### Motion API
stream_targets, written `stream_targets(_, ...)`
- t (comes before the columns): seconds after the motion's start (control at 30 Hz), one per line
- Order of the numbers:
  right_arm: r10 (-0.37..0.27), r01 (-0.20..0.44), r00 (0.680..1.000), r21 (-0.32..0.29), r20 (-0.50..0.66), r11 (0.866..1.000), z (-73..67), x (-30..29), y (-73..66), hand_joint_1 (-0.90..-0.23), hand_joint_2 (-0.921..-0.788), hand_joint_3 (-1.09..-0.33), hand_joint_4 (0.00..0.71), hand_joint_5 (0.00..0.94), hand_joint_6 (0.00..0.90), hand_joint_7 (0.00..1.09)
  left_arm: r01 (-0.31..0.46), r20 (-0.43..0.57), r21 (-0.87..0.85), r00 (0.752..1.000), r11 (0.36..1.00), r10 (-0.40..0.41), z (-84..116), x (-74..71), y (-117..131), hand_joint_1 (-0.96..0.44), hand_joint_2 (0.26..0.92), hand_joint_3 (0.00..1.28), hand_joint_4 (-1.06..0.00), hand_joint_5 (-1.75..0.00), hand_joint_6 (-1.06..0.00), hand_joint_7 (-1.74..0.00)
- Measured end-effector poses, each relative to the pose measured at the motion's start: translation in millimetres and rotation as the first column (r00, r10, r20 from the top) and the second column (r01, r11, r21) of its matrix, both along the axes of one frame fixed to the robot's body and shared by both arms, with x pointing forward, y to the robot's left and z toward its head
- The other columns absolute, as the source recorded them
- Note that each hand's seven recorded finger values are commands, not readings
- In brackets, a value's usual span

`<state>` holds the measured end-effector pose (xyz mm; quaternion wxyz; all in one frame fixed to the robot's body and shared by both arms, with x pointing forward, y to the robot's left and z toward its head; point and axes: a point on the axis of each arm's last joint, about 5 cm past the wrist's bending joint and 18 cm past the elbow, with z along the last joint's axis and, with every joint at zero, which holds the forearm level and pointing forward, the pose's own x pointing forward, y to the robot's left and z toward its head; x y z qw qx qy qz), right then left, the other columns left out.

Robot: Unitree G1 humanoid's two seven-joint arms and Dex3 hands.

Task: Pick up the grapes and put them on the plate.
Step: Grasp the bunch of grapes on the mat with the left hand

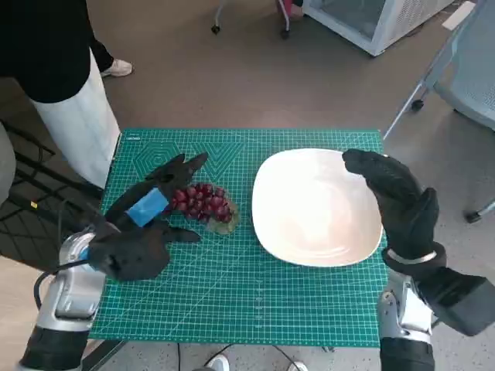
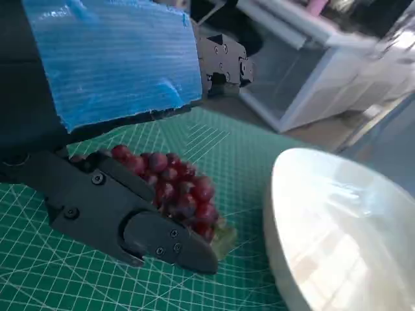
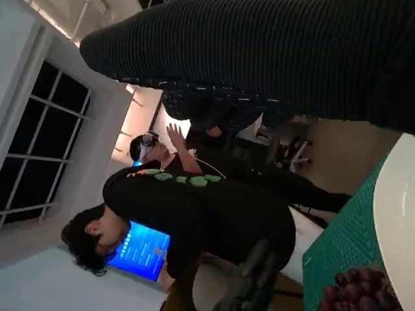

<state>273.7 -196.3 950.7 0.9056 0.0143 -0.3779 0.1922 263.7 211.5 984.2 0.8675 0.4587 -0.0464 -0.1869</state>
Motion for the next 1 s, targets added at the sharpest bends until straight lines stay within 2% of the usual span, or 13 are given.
stream_targets(0.27,0.0,0.0,1.0,0.001,-0.008,1.0,-1.2,0.6,0.0,-0.522,-0.921,-0.621,0.176,0.0,-0.001,0.37,-0.018,-0.069,0.043,0.997,0.999,0.021,-4.3,11.4,-5.9,-0.4,0.703,0.0,0.0,0.0,-0.15,-0.01)
stream_targets(0.53,0.001,-0.001,1.0,0.002,-0.013,1.0,-1.3,2.0,0.4,-0.526,-0.921,-0.62,0.175,0.0,-0.001,0.37,-0.041,-0.129,0.114,0.99,0.993,0.055,-9.1,30.0,-16.0,-0.37,0.704,0.0,0.0,0.0,-0.16,-0.01)
stream_targets(1.0,0.005,-0.005,1.0,0.002,-0.006,1.0,0.7,3.4,1.2,-0.519,-0.921,-0.623,0.175,0.0,-0.001,0.37,-0.099,-0.239,0.276,0.956,0.956,0.168,-19.5,65.3,-39.7,-0.32,0.704,0.0,0.0,0.0,-0.16,-0.01)
